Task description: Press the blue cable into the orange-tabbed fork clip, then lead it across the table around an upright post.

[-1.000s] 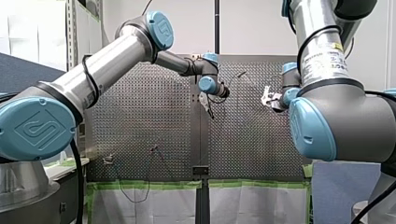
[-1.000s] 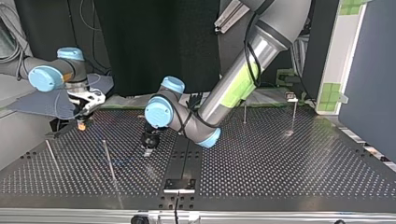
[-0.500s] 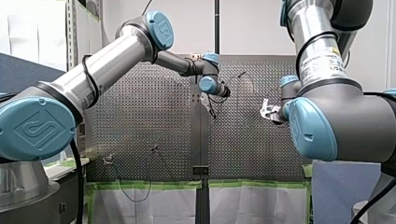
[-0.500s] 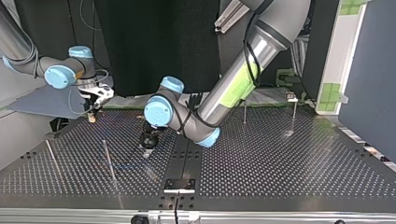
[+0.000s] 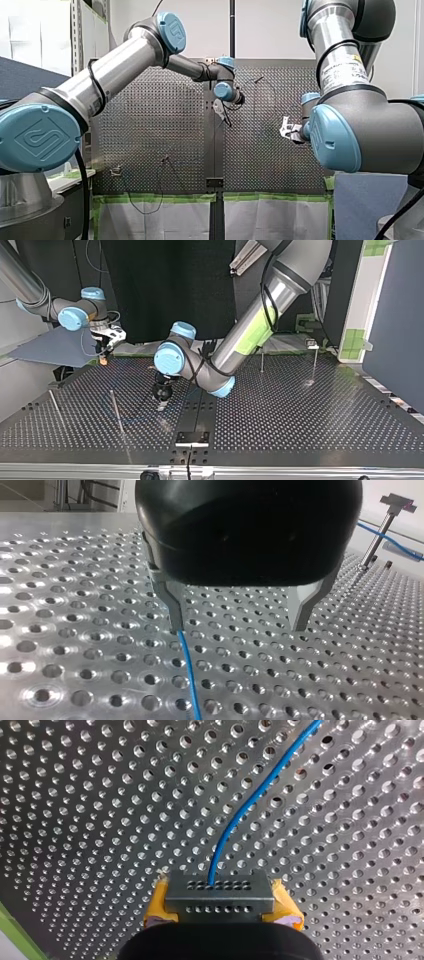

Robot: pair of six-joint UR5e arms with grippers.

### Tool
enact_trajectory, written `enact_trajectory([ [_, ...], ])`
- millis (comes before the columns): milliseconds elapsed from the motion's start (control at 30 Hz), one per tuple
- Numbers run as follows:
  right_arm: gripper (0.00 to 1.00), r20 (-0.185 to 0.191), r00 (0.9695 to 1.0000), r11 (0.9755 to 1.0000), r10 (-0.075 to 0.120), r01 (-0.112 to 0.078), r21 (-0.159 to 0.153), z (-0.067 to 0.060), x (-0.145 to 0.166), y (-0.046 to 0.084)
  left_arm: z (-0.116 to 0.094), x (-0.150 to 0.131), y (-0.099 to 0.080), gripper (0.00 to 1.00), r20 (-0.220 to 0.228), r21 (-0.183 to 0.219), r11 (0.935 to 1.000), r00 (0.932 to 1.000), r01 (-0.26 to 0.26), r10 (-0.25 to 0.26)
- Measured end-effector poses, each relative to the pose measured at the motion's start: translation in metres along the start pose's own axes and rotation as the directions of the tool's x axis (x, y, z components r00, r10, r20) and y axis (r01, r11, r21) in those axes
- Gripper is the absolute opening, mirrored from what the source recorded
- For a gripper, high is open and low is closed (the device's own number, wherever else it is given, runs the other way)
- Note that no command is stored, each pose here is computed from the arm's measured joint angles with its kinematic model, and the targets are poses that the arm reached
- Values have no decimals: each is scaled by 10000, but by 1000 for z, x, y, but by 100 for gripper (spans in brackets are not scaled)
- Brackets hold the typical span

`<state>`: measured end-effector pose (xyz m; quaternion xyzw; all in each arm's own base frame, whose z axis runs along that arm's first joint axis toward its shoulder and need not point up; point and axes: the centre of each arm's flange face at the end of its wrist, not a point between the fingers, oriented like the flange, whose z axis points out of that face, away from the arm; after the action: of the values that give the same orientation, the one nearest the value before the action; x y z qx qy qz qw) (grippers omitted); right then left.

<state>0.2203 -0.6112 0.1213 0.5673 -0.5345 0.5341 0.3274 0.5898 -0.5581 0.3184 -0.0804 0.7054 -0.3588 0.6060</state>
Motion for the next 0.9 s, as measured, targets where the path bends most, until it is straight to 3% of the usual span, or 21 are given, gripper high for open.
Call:
enact_trajectory([
  [167,0,120,9999,9999,-101,101,-48,2,-9,5,0,-1,1,100,62,-74,10000,10000,-33,34],
  [367,0,632,9975,9991,-311,328,-257,1,-42,17,-1,-1,2,100,165,-262,9996,9998,-91,95],
  [900,0,914,9957,9976,-156,216,-650,7,-93,46,-5,0,5,100,212,-801,9963,9993,-301,319],
])
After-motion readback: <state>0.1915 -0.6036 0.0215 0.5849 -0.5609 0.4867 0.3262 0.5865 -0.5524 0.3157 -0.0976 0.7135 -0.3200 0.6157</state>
